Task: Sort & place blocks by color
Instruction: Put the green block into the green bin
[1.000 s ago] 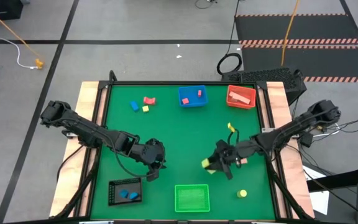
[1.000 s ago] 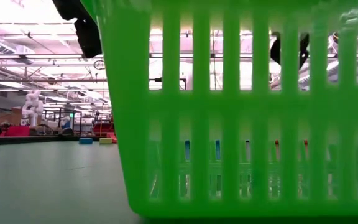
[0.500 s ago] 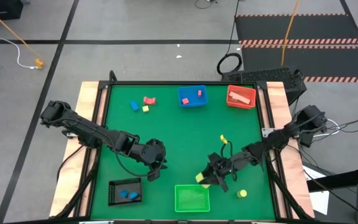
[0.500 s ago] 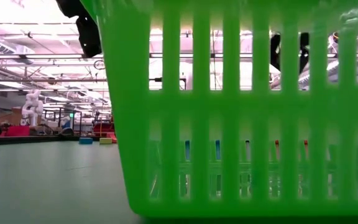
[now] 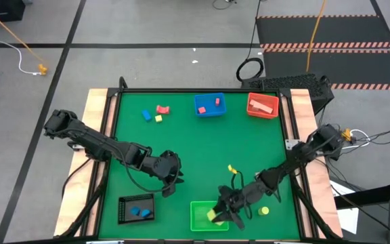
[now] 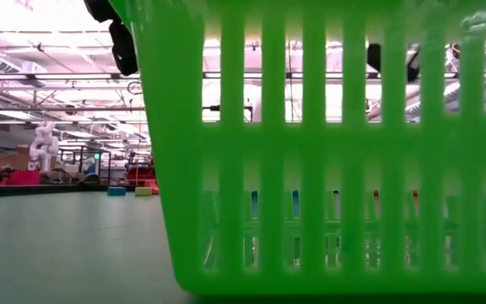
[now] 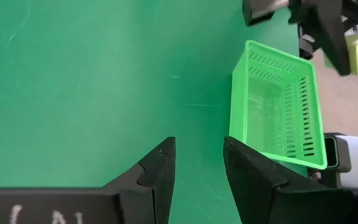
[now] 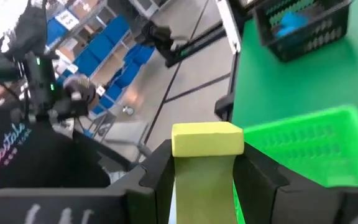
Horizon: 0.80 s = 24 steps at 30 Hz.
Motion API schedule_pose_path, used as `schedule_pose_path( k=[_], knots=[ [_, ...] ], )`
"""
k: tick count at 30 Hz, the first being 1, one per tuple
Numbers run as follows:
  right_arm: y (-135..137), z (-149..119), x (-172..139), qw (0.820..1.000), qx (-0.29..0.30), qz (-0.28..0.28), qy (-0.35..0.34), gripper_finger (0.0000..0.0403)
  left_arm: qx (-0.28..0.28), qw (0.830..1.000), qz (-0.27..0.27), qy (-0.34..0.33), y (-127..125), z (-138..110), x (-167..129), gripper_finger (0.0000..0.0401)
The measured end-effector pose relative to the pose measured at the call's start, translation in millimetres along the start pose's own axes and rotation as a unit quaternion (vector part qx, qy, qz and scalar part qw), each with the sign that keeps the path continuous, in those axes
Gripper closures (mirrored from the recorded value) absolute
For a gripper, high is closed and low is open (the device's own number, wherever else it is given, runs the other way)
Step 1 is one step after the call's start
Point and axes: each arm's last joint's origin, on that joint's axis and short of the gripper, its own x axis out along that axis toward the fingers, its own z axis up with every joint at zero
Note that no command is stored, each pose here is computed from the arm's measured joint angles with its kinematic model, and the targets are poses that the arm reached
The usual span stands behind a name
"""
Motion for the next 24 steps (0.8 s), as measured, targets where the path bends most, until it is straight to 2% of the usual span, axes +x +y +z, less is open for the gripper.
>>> schedule_pose_path(
  k=[10,16,24],
  knots=[
    [-4,-21,9,0.999,0.009,-0.049,-0.010,0.0284,0.003,1.000,-0.006,-0.006,-2,0,0,0.0265],
    [-7,-23,10,0.998,0.003,-0.058,-0.008,0.0281,0.009,1.000,-0.013,-0.003,-7,-3,-1,0.0265],
    [-8,-23,10,0.998,-0.012,-0.062,-0.003,0.0227,0.017,1.000,-0.017,0.000,-13,-7,-2,0.0265]
  ],
)
